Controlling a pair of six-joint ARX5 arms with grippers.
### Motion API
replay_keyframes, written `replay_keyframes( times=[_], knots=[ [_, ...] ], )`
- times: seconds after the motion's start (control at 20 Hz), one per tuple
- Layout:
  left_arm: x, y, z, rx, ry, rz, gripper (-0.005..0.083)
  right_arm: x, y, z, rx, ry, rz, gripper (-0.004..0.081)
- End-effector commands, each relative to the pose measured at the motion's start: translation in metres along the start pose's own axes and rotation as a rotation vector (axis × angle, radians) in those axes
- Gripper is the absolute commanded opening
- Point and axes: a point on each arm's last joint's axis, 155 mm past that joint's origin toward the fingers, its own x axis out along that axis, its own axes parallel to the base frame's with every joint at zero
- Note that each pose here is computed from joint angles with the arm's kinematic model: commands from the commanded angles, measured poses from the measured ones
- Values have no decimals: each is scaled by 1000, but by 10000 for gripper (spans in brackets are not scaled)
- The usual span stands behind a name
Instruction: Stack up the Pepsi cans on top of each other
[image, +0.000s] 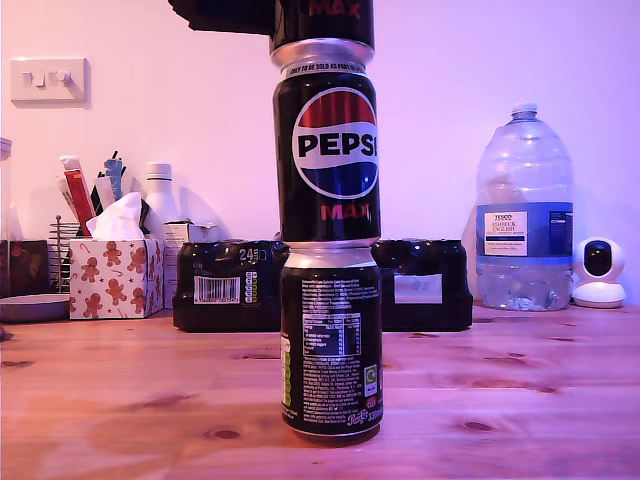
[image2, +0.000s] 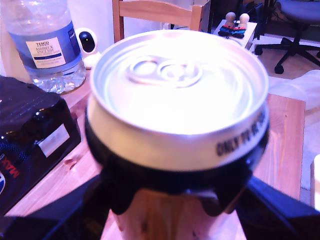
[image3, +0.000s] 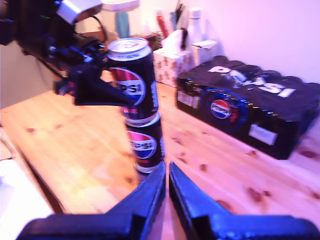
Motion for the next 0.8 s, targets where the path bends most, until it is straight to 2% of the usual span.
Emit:
replay_keyframes(
  times=[0.0, 0.3, 0.75],
  knots=[
    [1, -1, 2, 0, 3, -5, 389, 5, 1, -4, 10, 14, 8, -10],
    [3, 0, 2, -2, 8, -5, 351, 5, 2, -5, 10, 18, 15, -10],
    [11, 4, 5, -10, 40, -9, 352, 5, 3, -9, 11, 32, 16, -10]
  ],
)
